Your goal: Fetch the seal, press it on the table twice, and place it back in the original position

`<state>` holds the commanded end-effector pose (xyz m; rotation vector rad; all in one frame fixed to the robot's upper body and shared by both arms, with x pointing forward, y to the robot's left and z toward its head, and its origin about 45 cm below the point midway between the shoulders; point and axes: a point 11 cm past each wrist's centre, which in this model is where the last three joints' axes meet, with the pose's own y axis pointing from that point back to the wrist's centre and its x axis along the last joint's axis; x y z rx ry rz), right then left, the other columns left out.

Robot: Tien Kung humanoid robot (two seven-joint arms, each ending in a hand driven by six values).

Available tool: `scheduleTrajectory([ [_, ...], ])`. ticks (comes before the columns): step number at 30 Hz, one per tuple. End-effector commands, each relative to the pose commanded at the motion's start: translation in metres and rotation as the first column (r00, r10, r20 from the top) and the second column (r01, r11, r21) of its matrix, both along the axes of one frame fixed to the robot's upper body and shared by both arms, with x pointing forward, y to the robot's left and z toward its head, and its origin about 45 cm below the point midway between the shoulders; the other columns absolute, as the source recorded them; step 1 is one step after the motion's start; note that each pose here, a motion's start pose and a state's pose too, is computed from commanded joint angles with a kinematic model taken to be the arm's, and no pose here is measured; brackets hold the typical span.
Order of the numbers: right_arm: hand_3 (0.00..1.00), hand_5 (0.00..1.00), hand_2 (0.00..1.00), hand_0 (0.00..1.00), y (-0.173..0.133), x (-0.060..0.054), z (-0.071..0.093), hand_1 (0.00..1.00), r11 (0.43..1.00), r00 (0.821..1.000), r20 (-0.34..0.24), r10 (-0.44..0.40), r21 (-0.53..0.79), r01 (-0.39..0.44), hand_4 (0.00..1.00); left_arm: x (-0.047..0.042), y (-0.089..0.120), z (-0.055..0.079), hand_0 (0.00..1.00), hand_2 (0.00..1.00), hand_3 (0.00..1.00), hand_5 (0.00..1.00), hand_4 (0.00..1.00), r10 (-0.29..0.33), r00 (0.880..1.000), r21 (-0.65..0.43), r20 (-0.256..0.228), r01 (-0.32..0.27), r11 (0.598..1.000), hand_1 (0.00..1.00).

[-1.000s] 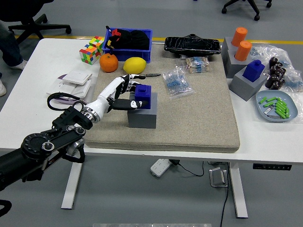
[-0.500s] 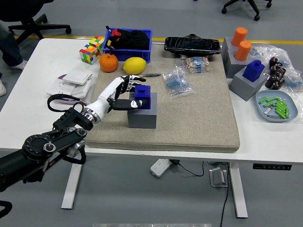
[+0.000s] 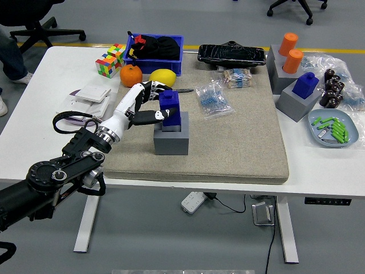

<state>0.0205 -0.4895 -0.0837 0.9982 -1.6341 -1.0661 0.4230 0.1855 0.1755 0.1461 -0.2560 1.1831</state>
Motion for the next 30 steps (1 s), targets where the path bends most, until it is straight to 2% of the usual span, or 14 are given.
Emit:
scheduleTrajectory([
  [6, 0.618, 0.511, 0.652, 0.734, 0.001, 0.0, -0.001, 0.684, 1.0, 1.0, 0.002, -0.003, 0.002, 0.003, 0.718, 0.0044, 0.013, 0.017, 0.635, 0.45, 0.574, 0.002, 0.65, 0.027, 0.998, -0.021, 0.048, -0.026, 0.999, 0.47],
  [9, 0.618, 0.511, 0.652, 0.735, 0.002, 0.0, -0.001, 0.684, 1.0, 1.0, 0.003, -0.005, 0.005, 0.005, 0.718, 0.0095, 0.032, 0.024, 0.634, 0.45, 0.574, 0.002, 0.642, 0.066, 0.995, -0.008, 0.076, -0.066, 0.998, 0.468],
  [13, 0.618, 0.511, 0.652, 0.735, 0.002, 0.0, -0.001, 0.684, 1.0, 1.0, 0.004, -0.009, 0.004, 0.009, 0.718, 0.0131, 0.062, 0.021, 0.634, 0.45, 0.574, 0.002, 0.642, 0.131, 0.989, 0.022, 0.074, -0.133, 0.991, 0.468],
  [15, 0.618, 0.512, 0.652, 0.734, 0.002, -0.001, -0.001, 0.684, 1.0, 1.0, 0.003, -0.01, 0.004, 0.01, 0.718, 0.0124, 0.082, 0.011, 0.633, 0.45, 0.575, 0.002, 0.648, 0.174, 0.983, 0.052, 0.06, -0.177, 0.983, 0.47],
  [20, 0.618, 0.512, 0.652, 0.734, 0.003, -0.001, -0.002, 0.684, 1.0, 1.0, 0.003, -0.01, 0.006, 0.01, 0.718, 0.0078, 0.109, -0.011, 0.633, 0.45, 0.575, 0.002, 0.648, 0.243, 0.97, 0.097, 0.022, -0.244, 0.965, 0.47],
  [25, 0.617, 0.512, 0.652, 0.734, 0.004, -0.001, -0.002, 0.684, 1.0, 1.0, 0.004, -0.009, 0.007, 0.009, 0.717, -0.0008, 0.121, -0.034, 0.633, 0.45, 0.575, 0.002, 0.648, 0.283, 0.959, 0.129, -0.021, -0.278, 0.952, 0.47],
  [30, 0.617, 0.512, 0.653, 0.734, 0.004, 0.0, -0.002, 0.684, 1.0, 1.0, 0.003, -0.007, 0.007, 0.007, 0.717, -0.0099, 0.118, -0.052, 0.635, 0.452, 0.576, 0.002, 0.651, 0.299, 0.953, 0.121, -0.055, -0.291, 0.949, 0.476],
])
